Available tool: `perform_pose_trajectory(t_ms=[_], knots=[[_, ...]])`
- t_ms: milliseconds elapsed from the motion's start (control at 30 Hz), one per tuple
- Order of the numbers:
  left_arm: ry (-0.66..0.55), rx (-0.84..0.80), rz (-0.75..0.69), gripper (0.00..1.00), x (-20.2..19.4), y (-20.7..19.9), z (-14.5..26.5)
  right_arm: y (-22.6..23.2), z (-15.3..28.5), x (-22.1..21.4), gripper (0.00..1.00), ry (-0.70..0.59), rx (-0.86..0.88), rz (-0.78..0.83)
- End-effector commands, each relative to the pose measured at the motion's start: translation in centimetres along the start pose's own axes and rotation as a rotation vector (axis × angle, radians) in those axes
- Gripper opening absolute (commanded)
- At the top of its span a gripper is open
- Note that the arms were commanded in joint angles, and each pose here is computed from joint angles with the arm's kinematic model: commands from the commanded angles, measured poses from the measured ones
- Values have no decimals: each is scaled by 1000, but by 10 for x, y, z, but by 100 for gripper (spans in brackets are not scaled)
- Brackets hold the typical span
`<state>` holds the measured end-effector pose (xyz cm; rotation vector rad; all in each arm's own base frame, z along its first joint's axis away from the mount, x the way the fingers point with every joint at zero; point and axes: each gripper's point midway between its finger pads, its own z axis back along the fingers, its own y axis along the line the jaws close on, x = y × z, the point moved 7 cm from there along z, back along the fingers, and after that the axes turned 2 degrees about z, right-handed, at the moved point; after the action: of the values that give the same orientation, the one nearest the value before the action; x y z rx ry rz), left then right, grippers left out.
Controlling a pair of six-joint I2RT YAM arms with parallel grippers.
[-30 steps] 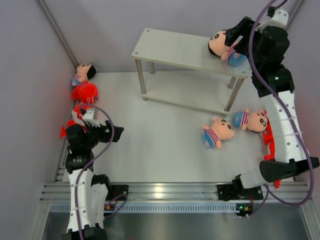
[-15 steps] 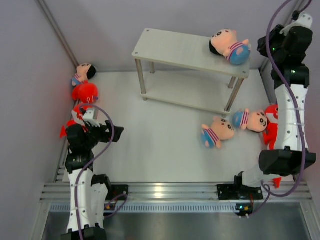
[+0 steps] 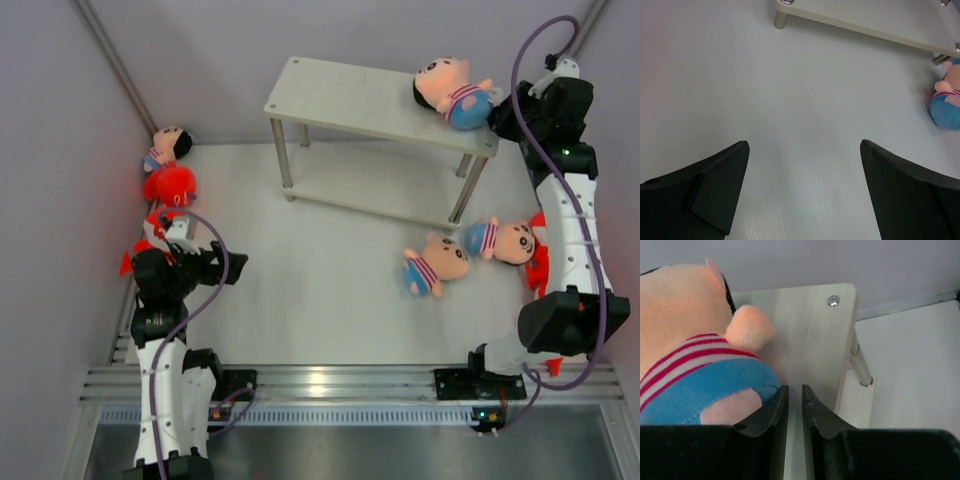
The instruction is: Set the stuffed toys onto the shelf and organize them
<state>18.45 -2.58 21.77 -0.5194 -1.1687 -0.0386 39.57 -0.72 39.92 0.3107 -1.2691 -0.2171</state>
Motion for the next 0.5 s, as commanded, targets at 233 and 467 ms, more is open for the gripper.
perform_pose_trajectory(t_ms=[233,467], knots=[[-50,-34,-53,99,9,-5,1,61,31,5,17,-103,131,47],[-49,-35,-54,98,8,-5,1,75,39,-8,17,-78,174,51]])
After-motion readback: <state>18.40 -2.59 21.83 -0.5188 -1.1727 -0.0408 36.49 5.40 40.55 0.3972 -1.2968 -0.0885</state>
